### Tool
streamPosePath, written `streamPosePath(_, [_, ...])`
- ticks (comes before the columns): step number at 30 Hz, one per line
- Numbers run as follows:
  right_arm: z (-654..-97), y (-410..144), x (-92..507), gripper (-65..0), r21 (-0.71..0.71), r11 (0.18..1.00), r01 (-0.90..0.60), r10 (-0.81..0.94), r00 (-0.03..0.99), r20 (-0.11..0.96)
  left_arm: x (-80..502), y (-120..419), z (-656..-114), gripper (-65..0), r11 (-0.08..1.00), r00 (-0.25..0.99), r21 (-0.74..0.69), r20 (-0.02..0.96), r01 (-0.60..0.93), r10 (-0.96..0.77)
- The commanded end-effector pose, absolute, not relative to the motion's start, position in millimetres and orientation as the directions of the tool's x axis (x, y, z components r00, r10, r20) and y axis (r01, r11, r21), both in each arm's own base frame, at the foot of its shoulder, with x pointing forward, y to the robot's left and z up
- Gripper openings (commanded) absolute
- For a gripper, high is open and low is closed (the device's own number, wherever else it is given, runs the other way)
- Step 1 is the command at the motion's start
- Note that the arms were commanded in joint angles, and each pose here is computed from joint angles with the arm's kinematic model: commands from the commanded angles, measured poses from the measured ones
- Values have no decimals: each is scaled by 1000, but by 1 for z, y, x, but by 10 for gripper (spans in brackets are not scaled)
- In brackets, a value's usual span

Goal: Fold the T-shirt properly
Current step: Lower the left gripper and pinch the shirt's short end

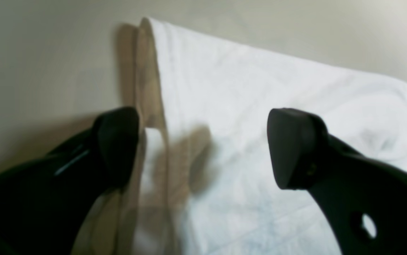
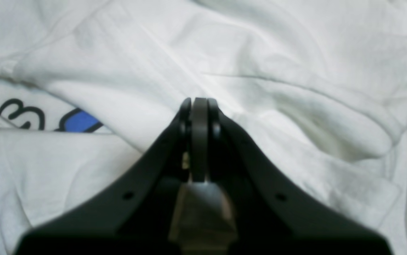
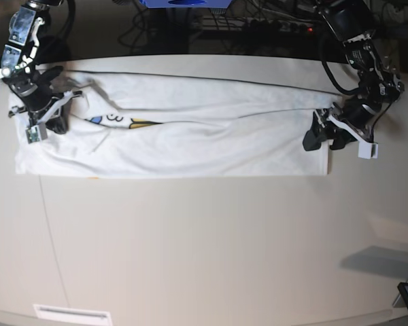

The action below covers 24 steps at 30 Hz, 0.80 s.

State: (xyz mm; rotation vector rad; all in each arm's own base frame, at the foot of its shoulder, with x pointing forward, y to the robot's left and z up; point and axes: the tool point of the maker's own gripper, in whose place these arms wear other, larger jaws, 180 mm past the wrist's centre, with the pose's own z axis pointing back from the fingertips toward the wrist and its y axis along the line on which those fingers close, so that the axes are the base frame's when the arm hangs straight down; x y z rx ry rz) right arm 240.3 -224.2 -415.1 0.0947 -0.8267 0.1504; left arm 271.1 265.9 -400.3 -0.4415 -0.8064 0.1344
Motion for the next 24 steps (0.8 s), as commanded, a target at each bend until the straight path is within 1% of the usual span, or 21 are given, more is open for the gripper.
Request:
streamPosePath(1, [-417, -233, 236, -640, -12, 985, -171, 129, 693, 710, 253, 262, -421, -99, 915, 779, -401, 587, 41, 222])
streamPosePath(8, [-419, -235, 234, -640, -15, 986, -169, 132, 710, 692, 253, 256, -423, -106, 913, 786, -404, 582, 57, 208])
streamPosePath(9, [-419, -235, 234, -640, -15, 986, -169, 132, 710, 692, 253, 256, -423, -128, 913, 786, -404, 582, 57, 208])
streamPosePath(11, [-419, -235, 234, -640, -15, 985, -170, 133, 709, 692, 253, 259, -422, -252, 916, 785, -398, 584, 55, 206])
streamPosePath(12, [-419, -235, 234, -640, -15, 985, -170, 133, 709, 692, 253, 260, -422, -344, 917, 786, -395, 584, 57, 203])
streamPosePath(14, [-419, -235, 234, -640, -15, 985, -170, 133, 709, 692, 253, 261, -421, -551, 918, 786, -392, 584, 57, 201])
streamPosePath(15, [-420, -234, 234, -640, -13, 985, -171, 132, 709, 692, 253, 264, -420, -628, 922, 787, -383, 585, 59, 193])
streamPosePath(16, [-420, -234, 234, -640, -13, 985, -171, 132, 709, 692, 253, 266, -420, -650, 923, 788, -380, 586, 60, 191])
streamPosePath(20, [-420, -233, 234, -640, -10, 985, -170, 130, 710, 693, 257, 267, -414, -650, 928, 779, -366, 601, 72, 177])
streamPosePath(24, [-420, -233, 234, -640, -10, 985, -170, 130, 710, 693, 268, 264, -390, -650, 941, 739, -313, 662, 125, 122])
